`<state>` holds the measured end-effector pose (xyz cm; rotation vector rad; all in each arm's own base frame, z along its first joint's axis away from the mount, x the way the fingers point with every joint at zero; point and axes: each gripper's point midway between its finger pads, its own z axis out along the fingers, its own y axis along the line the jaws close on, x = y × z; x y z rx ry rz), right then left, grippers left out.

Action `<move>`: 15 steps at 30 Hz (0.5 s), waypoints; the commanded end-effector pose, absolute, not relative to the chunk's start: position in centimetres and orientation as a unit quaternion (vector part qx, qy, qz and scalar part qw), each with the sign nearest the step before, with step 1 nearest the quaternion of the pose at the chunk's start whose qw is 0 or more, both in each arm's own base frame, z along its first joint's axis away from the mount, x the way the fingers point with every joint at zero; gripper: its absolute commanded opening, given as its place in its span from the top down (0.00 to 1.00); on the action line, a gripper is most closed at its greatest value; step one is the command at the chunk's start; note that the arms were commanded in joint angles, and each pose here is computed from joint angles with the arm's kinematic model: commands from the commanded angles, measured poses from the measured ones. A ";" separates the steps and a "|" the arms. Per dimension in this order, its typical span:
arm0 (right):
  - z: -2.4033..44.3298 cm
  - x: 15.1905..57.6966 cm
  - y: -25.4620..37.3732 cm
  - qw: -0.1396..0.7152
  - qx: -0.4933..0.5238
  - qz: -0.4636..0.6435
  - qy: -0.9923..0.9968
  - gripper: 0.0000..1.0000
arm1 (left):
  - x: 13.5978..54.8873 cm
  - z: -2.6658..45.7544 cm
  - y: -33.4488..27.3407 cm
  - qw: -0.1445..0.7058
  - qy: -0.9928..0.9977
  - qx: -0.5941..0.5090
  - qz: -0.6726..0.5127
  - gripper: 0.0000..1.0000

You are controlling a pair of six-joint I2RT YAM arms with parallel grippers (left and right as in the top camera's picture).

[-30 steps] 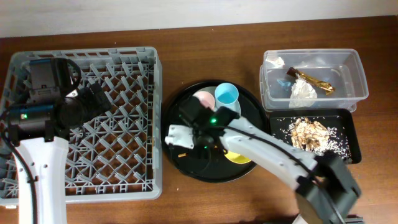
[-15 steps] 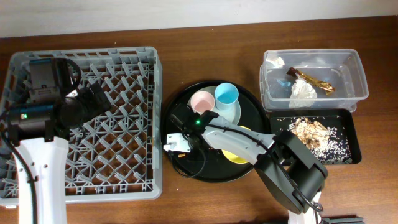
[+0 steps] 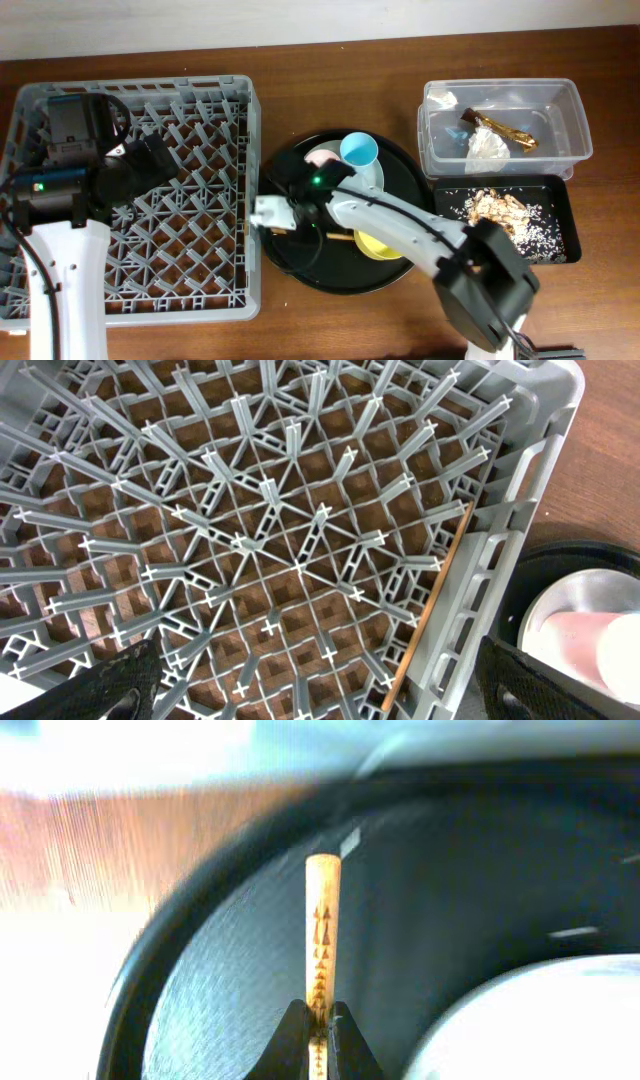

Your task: Sort waste into correct bins and load items into the dishwasher rack

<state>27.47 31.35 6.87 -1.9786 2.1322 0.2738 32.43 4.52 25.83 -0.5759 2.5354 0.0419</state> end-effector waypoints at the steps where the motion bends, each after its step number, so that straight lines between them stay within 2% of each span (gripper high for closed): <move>1: 14.9 29.7 34.0 0.205 -0.599 0.125 0.764 0.96 | 32.3 26.4 4.5 0.276 0.936 -0.219 0.010 0.01; 6: 17.9 31.3 35.5 0.233 -0.458 0.174 0.840 0.96 | 32.3 26.4 4.5 0.276 0.936 -0.218 0.010 0.01; 9: 20.8 33.6 37.3 0.271 -0.328 0.233 0.874 0.96 | 32.2 26.4 4.5 0.276 0.936 -0.218 0.010 0.01; 11: 23.2 34.9 36.9 0.265 -0.226 0.270 0.898 0.96 | 32.3 26.4 4.5 0.276 0.936 -0.218 0.010 0.01; 15: 26.2 35.6 36.9 0.243 -0.134 0.331 0.902 0.96 | 32.3 26.4 4.5 0.276 0.936 -0.219 0.010 0.01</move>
